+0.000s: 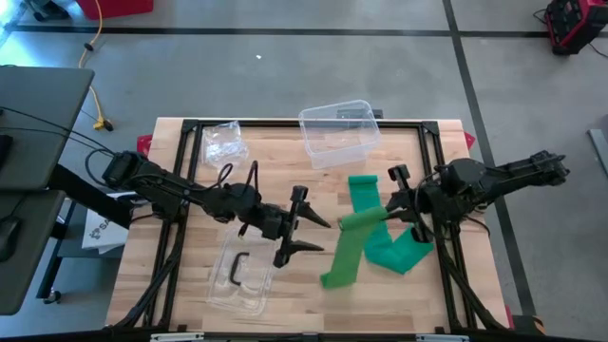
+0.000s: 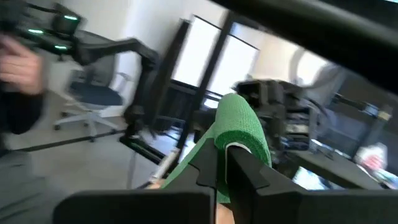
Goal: Roll bandage
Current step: Roll the green bandage
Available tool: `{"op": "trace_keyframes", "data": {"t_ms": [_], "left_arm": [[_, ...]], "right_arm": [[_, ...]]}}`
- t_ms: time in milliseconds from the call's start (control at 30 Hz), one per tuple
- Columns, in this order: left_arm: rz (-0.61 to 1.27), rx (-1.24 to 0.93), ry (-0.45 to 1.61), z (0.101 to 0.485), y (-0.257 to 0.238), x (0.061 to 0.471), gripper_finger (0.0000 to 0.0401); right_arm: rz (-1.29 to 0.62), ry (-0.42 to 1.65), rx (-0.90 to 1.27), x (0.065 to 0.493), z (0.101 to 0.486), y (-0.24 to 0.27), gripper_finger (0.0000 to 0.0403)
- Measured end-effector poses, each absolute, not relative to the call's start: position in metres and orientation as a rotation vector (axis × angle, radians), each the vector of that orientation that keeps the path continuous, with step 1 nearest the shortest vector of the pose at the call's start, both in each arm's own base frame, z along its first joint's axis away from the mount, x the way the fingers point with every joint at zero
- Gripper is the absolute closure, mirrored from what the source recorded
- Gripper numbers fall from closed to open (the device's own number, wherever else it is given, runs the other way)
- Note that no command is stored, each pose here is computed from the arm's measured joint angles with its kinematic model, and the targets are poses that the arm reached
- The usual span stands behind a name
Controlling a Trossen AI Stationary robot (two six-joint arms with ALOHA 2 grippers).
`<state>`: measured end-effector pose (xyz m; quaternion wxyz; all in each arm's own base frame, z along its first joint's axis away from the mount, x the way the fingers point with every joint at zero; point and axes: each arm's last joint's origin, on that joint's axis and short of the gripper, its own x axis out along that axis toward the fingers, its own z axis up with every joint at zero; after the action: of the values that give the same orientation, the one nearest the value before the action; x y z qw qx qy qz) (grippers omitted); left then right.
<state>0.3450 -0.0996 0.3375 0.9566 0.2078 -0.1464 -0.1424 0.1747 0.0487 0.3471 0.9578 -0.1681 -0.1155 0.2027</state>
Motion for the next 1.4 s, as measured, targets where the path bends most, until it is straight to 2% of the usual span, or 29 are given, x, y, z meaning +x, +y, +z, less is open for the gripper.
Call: {"op": "trace_keyframes", "data": {"t_ms": [233,433,733,1000,1400], "left_arm": [[-0.215,0.370,-0.253,0.336,-0.090,0.348,0.0163],[-0.139,0.266,-0.236,0.337,-0.073,0.352,0.0163],[-0.039,0.239,-0.218,0.337,-0.069,0.352,0.0163],[0.008,0.187,-0.184,0.334,-0.062,0.354,0.0163],[0.042,0.029,-0.075,0.325,-0.041,0.357,0.0163]], "right_arm": [[0.304,-0.206,-0.337,0.177,0.346,0.043,0.0396],[0.293,-0.169,-0.321,0.180,0.343,0.041,0.0396],[0.281,-0.161,-0.322,0.181,0.342,0.041,0.0396],[0.167,-0.124,-0.299,0.185,0.340,0.038,0.0396],[0.126,-0.033,-0.308,0.203,0.325,0.041,0.0396]]}}
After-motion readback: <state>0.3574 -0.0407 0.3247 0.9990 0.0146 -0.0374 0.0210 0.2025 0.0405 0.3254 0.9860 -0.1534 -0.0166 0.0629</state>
